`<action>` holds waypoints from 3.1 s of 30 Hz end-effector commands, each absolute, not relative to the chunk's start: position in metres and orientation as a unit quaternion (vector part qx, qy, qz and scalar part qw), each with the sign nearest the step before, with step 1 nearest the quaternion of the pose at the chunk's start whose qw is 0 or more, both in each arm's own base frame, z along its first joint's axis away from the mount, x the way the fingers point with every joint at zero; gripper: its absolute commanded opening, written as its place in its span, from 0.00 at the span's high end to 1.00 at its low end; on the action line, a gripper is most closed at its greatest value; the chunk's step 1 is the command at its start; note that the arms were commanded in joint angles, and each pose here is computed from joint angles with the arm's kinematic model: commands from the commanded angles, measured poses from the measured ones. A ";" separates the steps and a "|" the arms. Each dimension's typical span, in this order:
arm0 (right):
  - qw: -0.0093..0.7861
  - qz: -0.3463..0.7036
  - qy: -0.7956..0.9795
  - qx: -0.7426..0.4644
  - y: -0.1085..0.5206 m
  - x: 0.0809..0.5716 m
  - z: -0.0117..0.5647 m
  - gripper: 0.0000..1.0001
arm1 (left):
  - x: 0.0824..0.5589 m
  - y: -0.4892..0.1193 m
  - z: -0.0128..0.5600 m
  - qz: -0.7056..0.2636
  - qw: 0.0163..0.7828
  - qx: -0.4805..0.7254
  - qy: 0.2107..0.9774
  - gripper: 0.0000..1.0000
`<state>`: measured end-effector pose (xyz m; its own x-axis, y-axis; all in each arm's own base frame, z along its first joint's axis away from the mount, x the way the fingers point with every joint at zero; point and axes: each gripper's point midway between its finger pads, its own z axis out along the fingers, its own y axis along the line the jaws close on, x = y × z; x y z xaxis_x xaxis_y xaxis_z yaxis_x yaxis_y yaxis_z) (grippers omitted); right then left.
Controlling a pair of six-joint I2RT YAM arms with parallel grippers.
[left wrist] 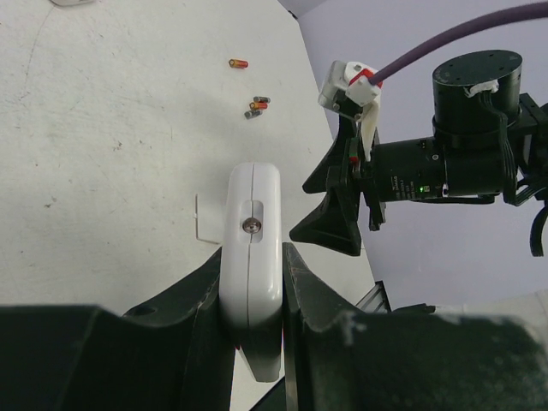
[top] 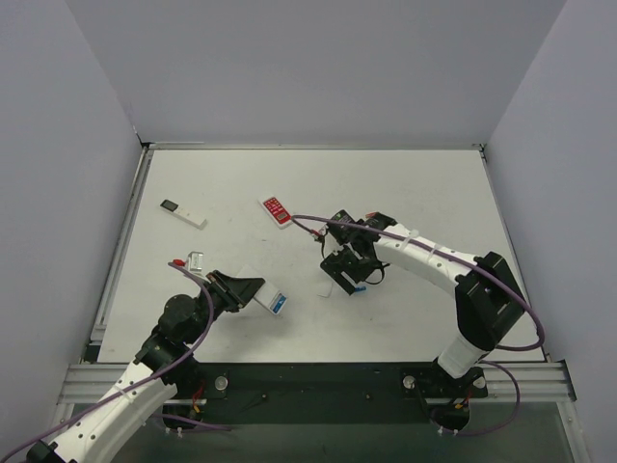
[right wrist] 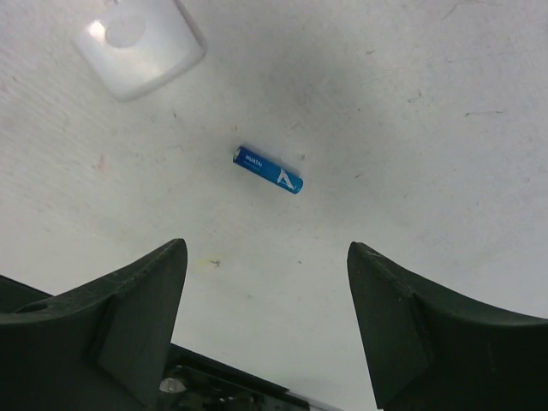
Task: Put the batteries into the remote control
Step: Pick up the battery from the center of the board, then load the battery into the remote control.
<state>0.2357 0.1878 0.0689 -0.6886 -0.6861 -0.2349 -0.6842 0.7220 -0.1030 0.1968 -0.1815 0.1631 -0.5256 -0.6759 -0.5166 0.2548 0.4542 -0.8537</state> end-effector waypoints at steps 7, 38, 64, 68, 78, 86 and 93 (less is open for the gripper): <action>0.040 -0.025 0.812 -0.582 0.171 0.226 0.056 0.46 | 0.196 -0.184 0.190 -0.517 0.489 -0.122 0.692 1.00; 0.041 0.036 0.793 -0.607 0.209 0.234 0.034 1.00 | 0.195 -0.185 0.188 -0.522 0.481 -0.125 0.693 1.00; 0.453 0.488 0.731 -0.152 0.343 0.212 0.260 1.00 | 0.203 -0.176 0.205 -0.615 0.473 -0.224 0.590 1.00; 0.478 0.518 0.692 -0.155 0.351 0.205 0.282 1.00 | 0.203 -0.176 0.209 -0.620 0.466 -0.229 0.588 1.00; 0.498 0.510 0.677 -0.182 0.367 0.189 0.279 1.00 | 0.206 -0.173 0.210 -0.639 0.444 -0.267 0.568 1.00; 0.511 0.474 0.687 -0.205 0.376 0.180 0.261 1.00 | 0.206 -0.168 0.219 -0.651 0.442 -0.285 0.547 1.00; 0.528 0.450 0.690 -0.208 0.378 0.179 0.253 1.00 | 0.205 -0.165 0.224 -0.662 0.440 -0.290 0.533 1.00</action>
